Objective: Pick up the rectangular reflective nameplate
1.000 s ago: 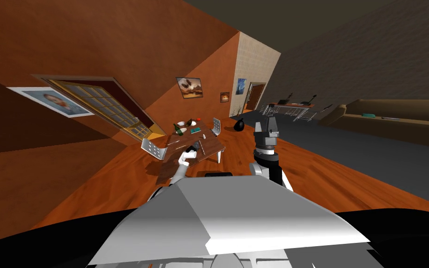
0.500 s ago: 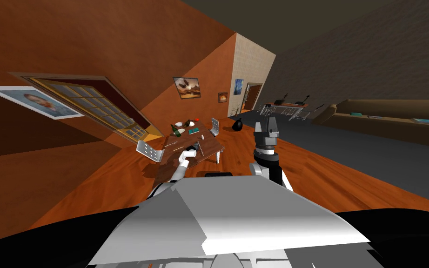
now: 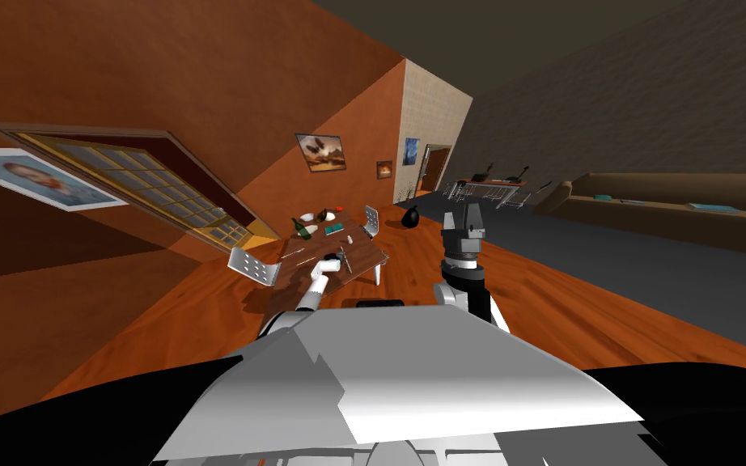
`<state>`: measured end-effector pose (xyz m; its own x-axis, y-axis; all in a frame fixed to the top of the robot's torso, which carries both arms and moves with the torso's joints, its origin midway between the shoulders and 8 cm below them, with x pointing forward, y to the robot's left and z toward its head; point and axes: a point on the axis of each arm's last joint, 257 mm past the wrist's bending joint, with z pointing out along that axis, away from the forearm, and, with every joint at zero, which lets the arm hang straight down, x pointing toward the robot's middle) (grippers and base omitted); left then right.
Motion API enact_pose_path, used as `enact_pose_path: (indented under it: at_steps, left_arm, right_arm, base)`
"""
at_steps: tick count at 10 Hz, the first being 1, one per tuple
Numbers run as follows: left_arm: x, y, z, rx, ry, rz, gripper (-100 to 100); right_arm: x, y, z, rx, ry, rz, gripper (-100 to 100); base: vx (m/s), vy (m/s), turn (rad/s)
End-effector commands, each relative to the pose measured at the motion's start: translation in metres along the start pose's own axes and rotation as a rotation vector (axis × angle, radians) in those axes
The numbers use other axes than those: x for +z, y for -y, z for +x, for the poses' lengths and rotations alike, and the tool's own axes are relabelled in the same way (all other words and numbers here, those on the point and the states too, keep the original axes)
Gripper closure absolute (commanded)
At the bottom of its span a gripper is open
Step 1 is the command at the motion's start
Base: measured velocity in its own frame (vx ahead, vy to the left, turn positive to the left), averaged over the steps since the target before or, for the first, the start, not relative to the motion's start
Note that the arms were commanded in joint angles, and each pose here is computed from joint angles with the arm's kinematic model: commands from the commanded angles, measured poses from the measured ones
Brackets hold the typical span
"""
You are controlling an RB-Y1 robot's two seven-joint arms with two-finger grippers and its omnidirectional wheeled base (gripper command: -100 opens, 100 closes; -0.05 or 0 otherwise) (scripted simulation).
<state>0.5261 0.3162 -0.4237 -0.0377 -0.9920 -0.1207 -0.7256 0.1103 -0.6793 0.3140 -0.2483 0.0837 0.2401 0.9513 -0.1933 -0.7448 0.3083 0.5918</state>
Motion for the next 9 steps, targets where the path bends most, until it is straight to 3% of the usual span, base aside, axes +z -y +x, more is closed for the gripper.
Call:
enact_pose_path:
  at_steps: [1,3,6,9]
  left_arm:
    - [0.004,-0.007,-0.002,0.005,0.0,-0.031,-100]
    - [0.008,-0.025,-0.009,0.02,0.001,-0.12,-100]
    - [0.01,-0.037,-0.013,0.026,0.002,-0.166,-100]
    - [0.011,-0.057,-0.022,0.038,0.001,-0.259,-100]
  right_arm:
    - [0.0,0.0,0.0,0.0,0.0,0.0,0]
    - [0.0,0.0,0.0,0.0,0.0,0.0,0]
    - [0.0,0.0,0.0,0.0,0.0,0.0,0]
    - [0.0,0.0,0.0,0.0,0.0,0.0,0]
  base:
    - [0.022,-0.019,-0.036]
    - [0.028,-0.025,-0.077]
    - [0.023,-0.017,-0.031]
    - [0.024,-0.019,-0.042]
